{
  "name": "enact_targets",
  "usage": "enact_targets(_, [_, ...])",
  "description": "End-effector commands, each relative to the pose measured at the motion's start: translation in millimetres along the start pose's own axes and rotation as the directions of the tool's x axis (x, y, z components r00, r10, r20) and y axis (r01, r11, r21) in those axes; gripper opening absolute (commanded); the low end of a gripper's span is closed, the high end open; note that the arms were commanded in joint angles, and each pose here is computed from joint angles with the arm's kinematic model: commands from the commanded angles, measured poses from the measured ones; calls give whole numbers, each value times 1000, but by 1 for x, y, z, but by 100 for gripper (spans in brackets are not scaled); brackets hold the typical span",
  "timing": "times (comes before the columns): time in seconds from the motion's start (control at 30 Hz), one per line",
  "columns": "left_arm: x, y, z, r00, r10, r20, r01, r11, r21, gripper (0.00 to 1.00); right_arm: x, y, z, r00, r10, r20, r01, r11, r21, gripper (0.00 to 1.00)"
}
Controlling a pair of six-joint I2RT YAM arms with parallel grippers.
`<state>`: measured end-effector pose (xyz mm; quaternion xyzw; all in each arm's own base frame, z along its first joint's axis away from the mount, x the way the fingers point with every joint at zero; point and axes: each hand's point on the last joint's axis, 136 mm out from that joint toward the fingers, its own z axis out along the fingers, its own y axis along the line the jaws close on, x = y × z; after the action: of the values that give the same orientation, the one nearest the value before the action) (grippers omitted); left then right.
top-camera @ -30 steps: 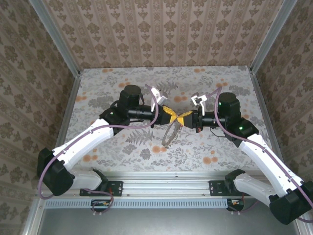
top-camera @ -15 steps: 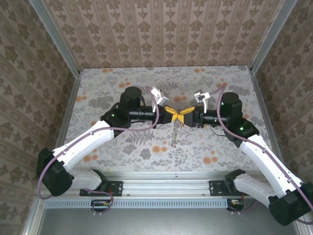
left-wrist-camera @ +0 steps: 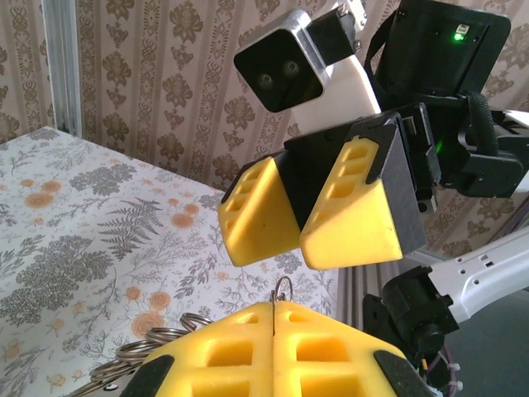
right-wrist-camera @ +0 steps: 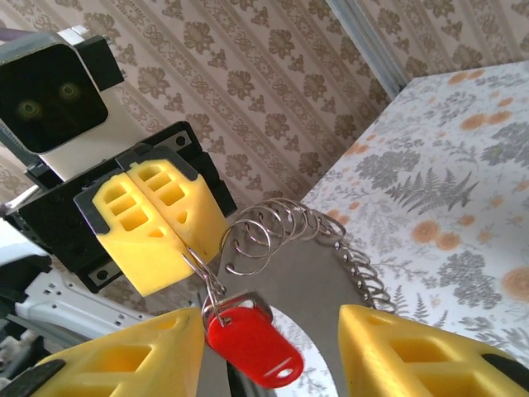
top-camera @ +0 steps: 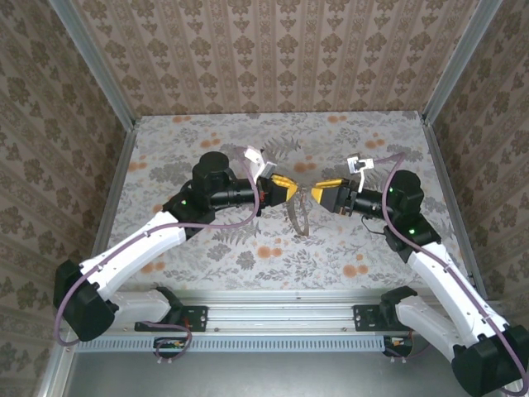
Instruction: Put the keys on the keyring
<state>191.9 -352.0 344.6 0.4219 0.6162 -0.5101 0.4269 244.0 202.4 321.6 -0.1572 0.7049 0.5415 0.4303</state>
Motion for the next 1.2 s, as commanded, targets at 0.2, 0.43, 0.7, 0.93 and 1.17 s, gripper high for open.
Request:
enact_targets(0.2, [-21, -10, -2, 997, 42, 65, -43, 999, 23, 0, 10, 21, 11, 1000, -10, -28, 7, 994, -106, 49])
enact_targets(0.43, [-21, -8, -1, 997, 42, 62, -44, 999, 21, 0, 20, 18, 15, 999, 8, -49, -14, 993, -113, 47])
enact_targets(0.7, [-22, -8, 1, 997, 42, 61, -43, 999, 26, 0, 29, 15, 21, 998, 18, -64, -26, 994, -110, 49])
enact_targets(0.93, [-22, -8, 0, 997, 39, 63, -41, 999, 24, 0, 33, 18, 28, 996, 15, -85, -27, 991, -133, 49])
enact_targets(1.17, [-23, -9, -1, 997, 41, 66, -43, 999, 23, 0, 35, 16, 27, 996, 18, -82, -28, 993, -119, 41])
